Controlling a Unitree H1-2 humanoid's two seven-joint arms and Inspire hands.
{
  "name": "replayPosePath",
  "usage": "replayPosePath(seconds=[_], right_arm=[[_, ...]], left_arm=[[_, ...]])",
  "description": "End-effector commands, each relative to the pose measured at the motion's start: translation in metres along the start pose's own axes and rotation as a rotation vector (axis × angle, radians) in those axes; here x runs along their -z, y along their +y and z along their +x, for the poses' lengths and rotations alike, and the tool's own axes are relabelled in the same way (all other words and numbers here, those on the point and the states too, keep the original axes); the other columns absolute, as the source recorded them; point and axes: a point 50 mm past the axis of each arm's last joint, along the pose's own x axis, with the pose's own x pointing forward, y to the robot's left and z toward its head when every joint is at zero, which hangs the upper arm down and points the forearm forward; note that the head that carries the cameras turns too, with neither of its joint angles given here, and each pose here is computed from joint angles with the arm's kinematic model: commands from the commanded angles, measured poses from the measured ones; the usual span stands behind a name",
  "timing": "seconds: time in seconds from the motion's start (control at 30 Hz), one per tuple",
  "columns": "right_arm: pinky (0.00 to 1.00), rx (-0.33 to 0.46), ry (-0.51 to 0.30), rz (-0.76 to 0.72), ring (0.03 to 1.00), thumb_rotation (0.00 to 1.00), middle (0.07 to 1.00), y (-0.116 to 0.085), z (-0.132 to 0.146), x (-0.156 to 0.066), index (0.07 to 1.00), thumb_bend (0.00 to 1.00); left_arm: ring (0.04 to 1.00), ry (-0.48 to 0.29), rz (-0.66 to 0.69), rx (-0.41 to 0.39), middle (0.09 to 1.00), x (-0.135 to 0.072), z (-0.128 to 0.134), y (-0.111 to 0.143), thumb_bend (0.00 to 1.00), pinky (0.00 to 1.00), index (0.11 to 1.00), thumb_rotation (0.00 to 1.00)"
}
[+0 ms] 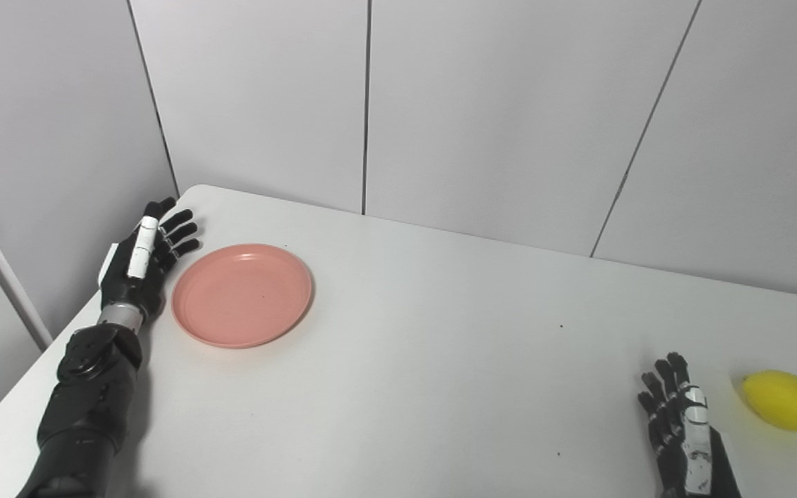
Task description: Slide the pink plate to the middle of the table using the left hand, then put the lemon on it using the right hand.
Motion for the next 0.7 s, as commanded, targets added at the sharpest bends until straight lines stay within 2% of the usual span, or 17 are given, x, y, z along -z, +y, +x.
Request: replayPosePath(seconds=[0.0,0.43,0.67], right_arm=[[1.0,0.008,0.091,0.037,0.976,1.0,0.996,0.006,-0.018,0.028,1.0,0.71],[1.0,0.006,0.093,0.037,0.971,1.0,0.99,0.009,-0.018,0.028,0.995,0.73],[1.0,0.007,0.089,0.039,0.972,1.0,0.989,0.01,-0.018,0.027,0.997,0.72]], left_arm=[[0.808,0.008,0.013,0.019,0.807,-0.001,-0.001,0.001,0.86,0.77,0.862,0.77],[0.813,0.029,0.007,0.038,0.812,-0.001,-0.006,-0.003,0.88,0.76,0.829,0.74],[0.812,0.029,-0.016,0.062,0.799,-0.003,-0.014,-0.017,0.87,0.77,0.81,0.72]])
